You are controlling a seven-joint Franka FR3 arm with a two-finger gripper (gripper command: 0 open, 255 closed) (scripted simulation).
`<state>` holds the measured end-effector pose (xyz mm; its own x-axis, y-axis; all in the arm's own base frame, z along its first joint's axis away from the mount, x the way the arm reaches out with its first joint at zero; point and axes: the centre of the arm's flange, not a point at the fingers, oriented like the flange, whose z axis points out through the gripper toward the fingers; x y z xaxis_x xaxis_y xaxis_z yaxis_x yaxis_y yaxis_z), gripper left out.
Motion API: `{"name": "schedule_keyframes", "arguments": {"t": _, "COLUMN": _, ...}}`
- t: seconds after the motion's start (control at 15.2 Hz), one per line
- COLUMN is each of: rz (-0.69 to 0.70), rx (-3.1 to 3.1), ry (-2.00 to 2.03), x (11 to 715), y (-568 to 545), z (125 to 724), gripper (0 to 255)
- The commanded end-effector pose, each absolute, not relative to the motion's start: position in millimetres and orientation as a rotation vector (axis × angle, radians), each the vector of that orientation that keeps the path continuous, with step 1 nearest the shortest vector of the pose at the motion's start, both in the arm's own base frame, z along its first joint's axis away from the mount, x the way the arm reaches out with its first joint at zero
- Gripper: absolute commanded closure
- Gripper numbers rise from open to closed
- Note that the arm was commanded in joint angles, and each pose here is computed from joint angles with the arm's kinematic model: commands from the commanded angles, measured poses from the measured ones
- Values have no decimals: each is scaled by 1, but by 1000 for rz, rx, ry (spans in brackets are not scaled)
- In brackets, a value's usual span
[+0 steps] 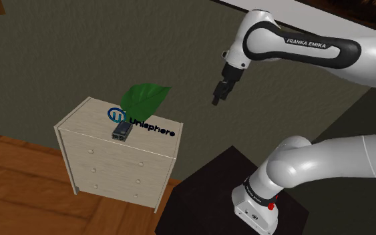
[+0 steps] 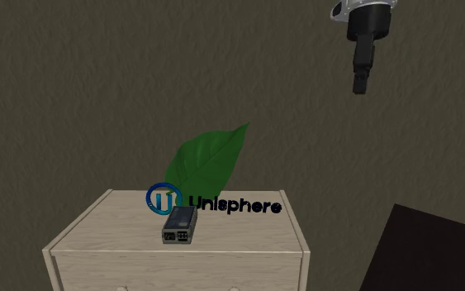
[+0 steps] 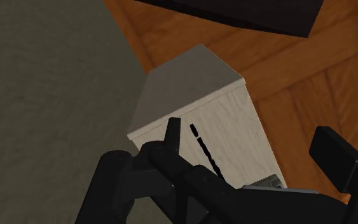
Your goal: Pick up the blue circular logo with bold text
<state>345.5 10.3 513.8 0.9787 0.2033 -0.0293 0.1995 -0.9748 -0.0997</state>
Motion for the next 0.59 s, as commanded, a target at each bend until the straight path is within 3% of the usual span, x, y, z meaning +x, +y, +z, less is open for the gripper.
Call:
{"name": "schedule_keyframes", "arguments": {"t": 0.0, "rz": 37, "rx": -3026, "ry": -364, "x": 359, "y": 14, "z": 493, "gripper": 0}}
{"name": "schedule_keyframes", "arguments": {"t": 0.53, "rz": -34, "rx": -3001, "ry": -573, "x": 422, "y": 39, "z": 417, "gripper": 0}}
